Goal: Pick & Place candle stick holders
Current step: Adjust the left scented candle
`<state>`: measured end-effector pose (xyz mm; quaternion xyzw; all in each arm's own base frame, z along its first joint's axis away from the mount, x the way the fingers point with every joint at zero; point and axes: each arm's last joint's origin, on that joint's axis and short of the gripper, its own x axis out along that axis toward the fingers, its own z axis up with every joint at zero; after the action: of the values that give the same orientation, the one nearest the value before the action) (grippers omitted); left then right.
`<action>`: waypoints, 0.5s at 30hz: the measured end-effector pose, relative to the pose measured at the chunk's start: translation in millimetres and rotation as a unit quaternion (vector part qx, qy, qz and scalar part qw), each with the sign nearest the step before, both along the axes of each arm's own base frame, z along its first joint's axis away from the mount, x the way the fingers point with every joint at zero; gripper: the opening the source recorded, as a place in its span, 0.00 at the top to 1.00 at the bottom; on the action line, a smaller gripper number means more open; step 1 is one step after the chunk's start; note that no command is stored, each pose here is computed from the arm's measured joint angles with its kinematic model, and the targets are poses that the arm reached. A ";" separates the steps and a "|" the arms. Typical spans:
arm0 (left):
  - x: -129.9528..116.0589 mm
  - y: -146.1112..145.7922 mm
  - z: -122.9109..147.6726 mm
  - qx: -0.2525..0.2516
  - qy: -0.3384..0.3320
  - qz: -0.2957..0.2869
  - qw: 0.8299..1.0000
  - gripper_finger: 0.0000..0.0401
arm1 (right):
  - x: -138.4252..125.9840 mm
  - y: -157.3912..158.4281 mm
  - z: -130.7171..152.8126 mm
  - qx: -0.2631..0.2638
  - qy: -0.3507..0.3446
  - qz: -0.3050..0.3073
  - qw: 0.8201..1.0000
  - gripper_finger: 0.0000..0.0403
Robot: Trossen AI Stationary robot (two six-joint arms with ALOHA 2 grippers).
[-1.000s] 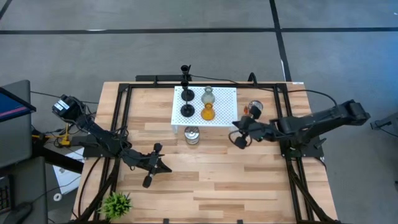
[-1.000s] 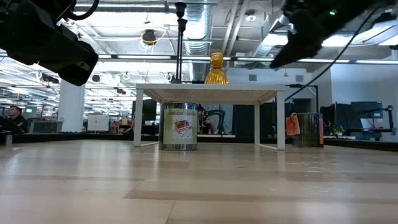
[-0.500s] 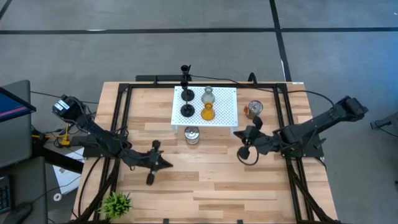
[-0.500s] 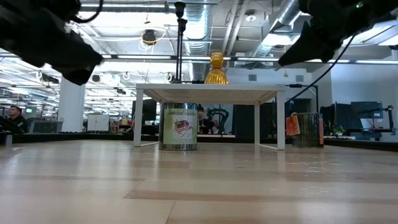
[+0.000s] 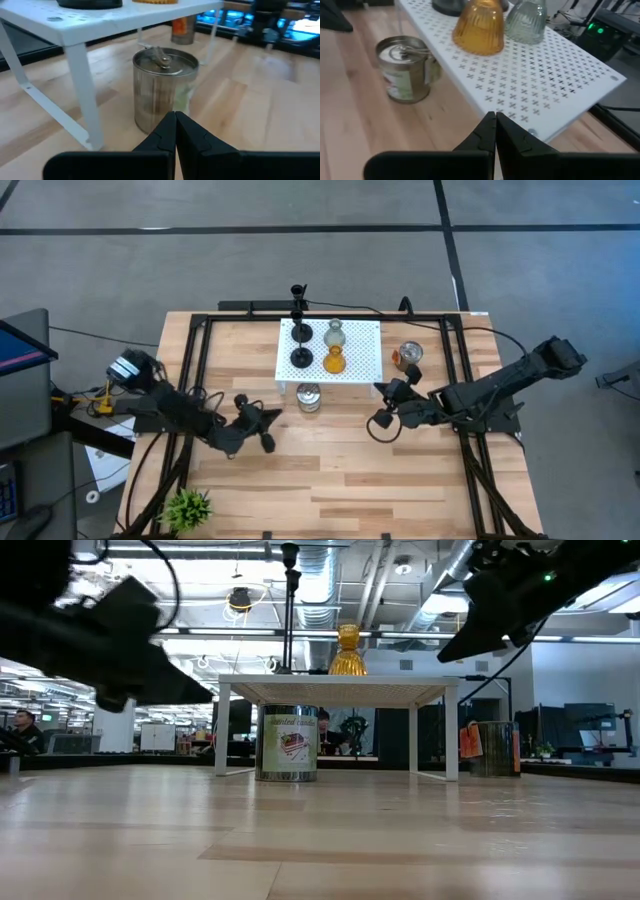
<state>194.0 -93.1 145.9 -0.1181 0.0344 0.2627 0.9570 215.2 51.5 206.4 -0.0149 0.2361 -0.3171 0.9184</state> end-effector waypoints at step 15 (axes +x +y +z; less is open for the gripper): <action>77.4 4.4 -3.4 0.085 0.041 0.173 0.980 0.99 | -2.9 1.4 -2.7 -0.005 0.021 0.007 1.000 1.00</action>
<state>271.5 -88.7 142.4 -0.0293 0.0304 0.4305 0.9016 212.3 52.9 203.8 -0.0280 0.2533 -0.3116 0.9154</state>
